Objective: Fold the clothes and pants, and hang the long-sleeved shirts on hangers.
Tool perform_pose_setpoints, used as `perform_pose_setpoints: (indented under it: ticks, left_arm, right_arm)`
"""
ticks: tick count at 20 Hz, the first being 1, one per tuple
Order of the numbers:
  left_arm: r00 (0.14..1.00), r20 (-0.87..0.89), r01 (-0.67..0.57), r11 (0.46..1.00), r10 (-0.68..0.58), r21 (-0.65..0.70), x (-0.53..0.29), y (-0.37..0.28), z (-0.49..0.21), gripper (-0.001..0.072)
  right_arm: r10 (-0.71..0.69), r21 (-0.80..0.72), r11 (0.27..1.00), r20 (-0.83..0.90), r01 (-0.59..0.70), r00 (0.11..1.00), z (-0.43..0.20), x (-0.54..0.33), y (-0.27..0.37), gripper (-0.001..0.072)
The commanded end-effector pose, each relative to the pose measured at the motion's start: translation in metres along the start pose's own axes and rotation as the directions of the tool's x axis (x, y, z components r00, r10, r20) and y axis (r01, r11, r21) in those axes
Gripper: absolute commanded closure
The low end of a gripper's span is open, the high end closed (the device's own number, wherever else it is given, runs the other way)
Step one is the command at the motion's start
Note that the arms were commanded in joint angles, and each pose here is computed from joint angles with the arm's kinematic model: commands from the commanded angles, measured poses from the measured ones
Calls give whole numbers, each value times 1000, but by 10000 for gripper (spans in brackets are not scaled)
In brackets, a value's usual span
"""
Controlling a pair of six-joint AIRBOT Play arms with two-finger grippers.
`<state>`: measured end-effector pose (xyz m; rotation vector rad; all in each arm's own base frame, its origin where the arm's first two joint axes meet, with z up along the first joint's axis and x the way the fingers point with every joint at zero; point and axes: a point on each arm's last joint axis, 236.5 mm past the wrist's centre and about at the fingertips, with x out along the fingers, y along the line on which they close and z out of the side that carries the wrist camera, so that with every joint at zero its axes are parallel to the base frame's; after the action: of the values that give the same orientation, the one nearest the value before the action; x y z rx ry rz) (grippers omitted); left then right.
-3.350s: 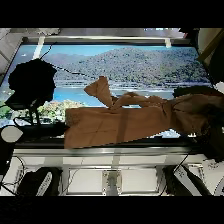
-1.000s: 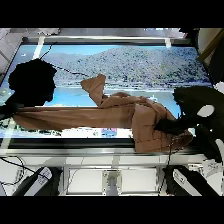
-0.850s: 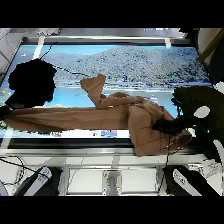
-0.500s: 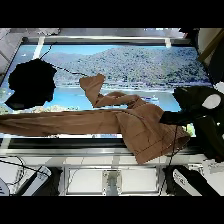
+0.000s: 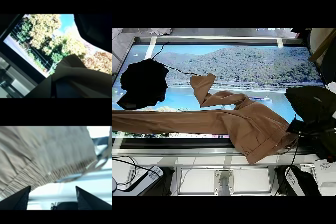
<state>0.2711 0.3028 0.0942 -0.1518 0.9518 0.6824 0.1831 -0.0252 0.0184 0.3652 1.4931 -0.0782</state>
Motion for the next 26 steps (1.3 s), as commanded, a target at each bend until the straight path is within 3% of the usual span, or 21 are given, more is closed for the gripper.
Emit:
perform_pose_setpoints:
  ticks: [1, 6, 7, 8, 9, 10, 11, 15, 23, 24, 25, 26]
  left_arm:
    - [1000, -12, 27, 999, -27, -18, 4, -6, 0, 695]
    - [999, -40, 34, 999, -34, -15, 5, -8, -6, 695]
    - [999, -39, 33, 999, -34, -15, 5, -8, -6, 695]
    - [999, -36, 29, 999, -30, -13, 5, -7, -5, 695]
    - [999, -27, 28, 1000, -29, -14, 5, -7, -3, 695]
    - [1000, -13, 29, 999, -29, -17, 5, -7, 1, 695]
    - [1000, -3, 26, 1000, -26, -17, 5, -6, 3, 695]
    - [997, 72, 11, 1000, -9, -18, 0, -1, 23, 695]
    - [993, 111, 41, 998, -36, -43, -5, -7, 33, 694]
    - [993, 115, 40, 998, -35, -43, -7, -7, 33, 694]
    - [992, 120, 39, 998, -34, -43, -9, -7, 34, 695]
    - [992, 123, 39, 998, -33, -43, -11, -7, 34, 695]
  right_arm:
    - [21, 121, 992, 49, -27, 999, -5, 21, -10, 91]
    - [158, 202, 954, 293, -222, 943, 78, 43, 11, 113]
    - [159, 224, 949, 273, -224, 949, 83, 54, 8, 198]
    - [158, 242, 944, 261, -223, 952, 87, 64, 4, 333]
    - [149, 259, 939, 282, -225, 948, 99, 69, -1, 566]
    - [136, 268, 935, 328, -230, 935, 116, 68, -5, 671]
    - [114, 268, 935, 395, -233, 912, 138, 59, -11, 680]
    - [84, 225, 944, 548, -243, 832, 219, 5, -19, 680]
    - [192, 129, 949, 484, -287, 854, 307, 46, 36, 660]
    - [204, 129, 944, 492, -303, 846, 316, 46, 41, 434]
    - [210, 128, 941, 503, -313, 838, 323, 39, 43, 151]
    - [210, 111, 946, 505, -304, 837, 325, 27, 42, 164]
